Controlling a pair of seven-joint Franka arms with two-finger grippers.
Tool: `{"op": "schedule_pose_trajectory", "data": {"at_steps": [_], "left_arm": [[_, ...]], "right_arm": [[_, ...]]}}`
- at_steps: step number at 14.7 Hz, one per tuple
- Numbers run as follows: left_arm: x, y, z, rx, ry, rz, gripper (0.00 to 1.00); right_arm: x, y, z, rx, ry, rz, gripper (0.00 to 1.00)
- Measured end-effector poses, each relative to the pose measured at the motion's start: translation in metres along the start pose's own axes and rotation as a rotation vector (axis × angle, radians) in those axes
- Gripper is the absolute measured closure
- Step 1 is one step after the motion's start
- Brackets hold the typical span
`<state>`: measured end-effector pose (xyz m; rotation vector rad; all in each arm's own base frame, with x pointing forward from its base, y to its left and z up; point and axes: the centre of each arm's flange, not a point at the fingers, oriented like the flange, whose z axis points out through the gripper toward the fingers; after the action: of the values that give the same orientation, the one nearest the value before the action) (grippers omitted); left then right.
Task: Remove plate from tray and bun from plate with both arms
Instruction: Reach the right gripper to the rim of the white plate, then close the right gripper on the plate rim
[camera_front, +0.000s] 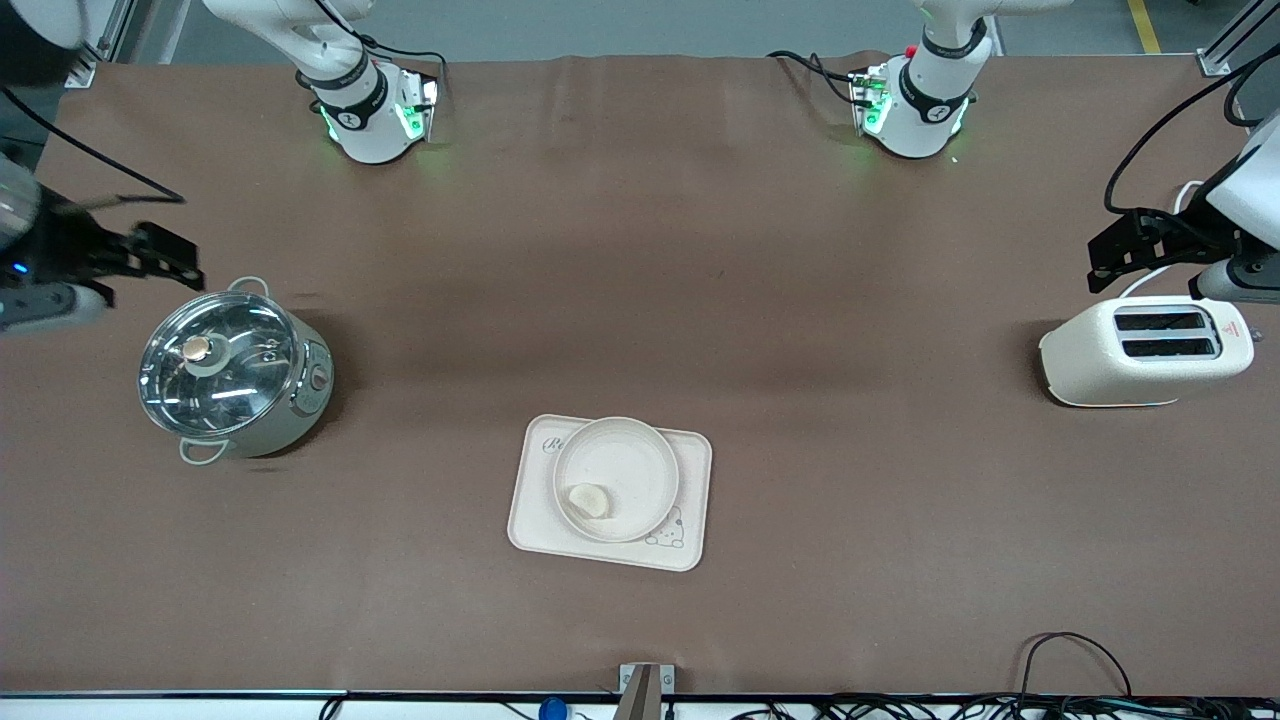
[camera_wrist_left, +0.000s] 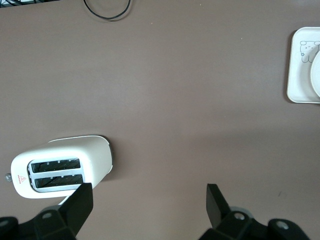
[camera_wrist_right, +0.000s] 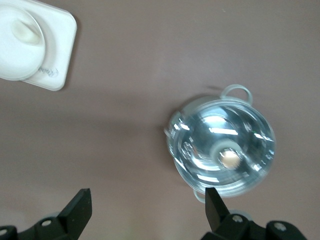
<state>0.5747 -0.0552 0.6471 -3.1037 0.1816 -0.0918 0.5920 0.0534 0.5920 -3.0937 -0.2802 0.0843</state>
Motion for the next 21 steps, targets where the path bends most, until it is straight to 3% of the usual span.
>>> {"op": "schedule_pose_trajectory", "data": {"at_steps": [4, 13, 16, 19, 21], "left_arm": [[0.0, 0.0, 0.001, 0.0, -0.002, -0.041, 0.0], [0.001, 0.002, 0.003, -0.001, -0.008, -0.038, 0.0], [0.002, 0.002, 0.002, -0.001, -0.008, -0.038, 0.0], [0.002, 0.002, 0.002, -0.001, -0.008, -0.039, 0.0], [0.002, 0.002, 0.002, -0.001, -0.008, -0.039, 0.0]], "right_arm": [[0.044, -0.036, 0.092, 0.147, 0.006, 0.034, 0.0], [0.12, -0.145, 0.305, 0.368, 0.024, 0.238, 0.0], [0.124, -0.192, 0.365, 0.367, 0.05, 0.294, 0.0], [0.132, -0.233, 0.391, 0.367, 0.064, 0.331, 0.02], [0.14, -0.236, 0.395, 0.371, 0.075, 0.336, 0.23]]}}
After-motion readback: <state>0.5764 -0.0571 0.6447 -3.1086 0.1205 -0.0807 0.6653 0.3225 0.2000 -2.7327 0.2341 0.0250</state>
